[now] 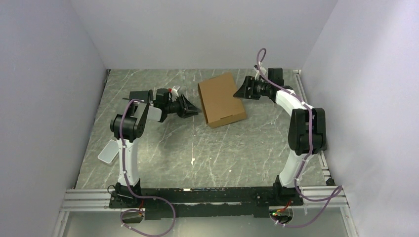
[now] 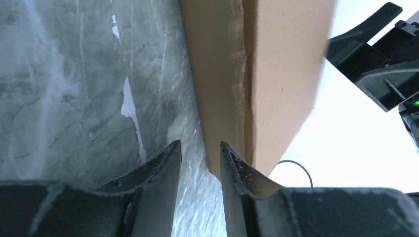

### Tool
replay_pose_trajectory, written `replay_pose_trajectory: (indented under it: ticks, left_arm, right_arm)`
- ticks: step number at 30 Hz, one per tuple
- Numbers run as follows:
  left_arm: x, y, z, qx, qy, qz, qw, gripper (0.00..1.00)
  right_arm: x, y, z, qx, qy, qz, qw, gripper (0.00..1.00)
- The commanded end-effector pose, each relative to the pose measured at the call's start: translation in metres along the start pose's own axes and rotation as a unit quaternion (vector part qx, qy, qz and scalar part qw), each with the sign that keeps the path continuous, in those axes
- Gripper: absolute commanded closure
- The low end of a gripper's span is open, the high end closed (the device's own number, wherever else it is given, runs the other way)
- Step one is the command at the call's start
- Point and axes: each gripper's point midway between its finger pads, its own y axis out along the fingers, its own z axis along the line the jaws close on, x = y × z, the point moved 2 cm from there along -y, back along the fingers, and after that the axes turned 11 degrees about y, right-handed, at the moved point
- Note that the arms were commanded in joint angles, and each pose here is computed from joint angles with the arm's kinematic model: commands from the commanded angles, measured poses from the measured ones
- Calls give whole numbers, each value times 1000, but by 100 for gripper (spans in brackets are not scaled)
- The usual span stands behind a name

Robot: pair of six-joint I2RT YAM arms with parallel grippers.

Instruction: Fold the paper box

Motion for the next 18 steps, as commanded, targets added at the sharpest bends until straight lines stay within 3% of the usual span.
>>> replay_pose_trajectory:
  ticks: [1, 10, 18]
  left_arm:
    - [2, -1, -7, -7, 17, 0, 1000, 60]
    - [11, -5, -32, -52, 34, -13, 998, 55]
    - [15, 7, -31, -14, 34, 8, 999, 64]
  right_arm:
    - [29, -18, 22, 56, -6, -55, 997, 28]
    - [18, -3, 2, 40, 10, -29, 999, 28]
    - [14, 14, -26, 22, 47, -20, 998, 28]
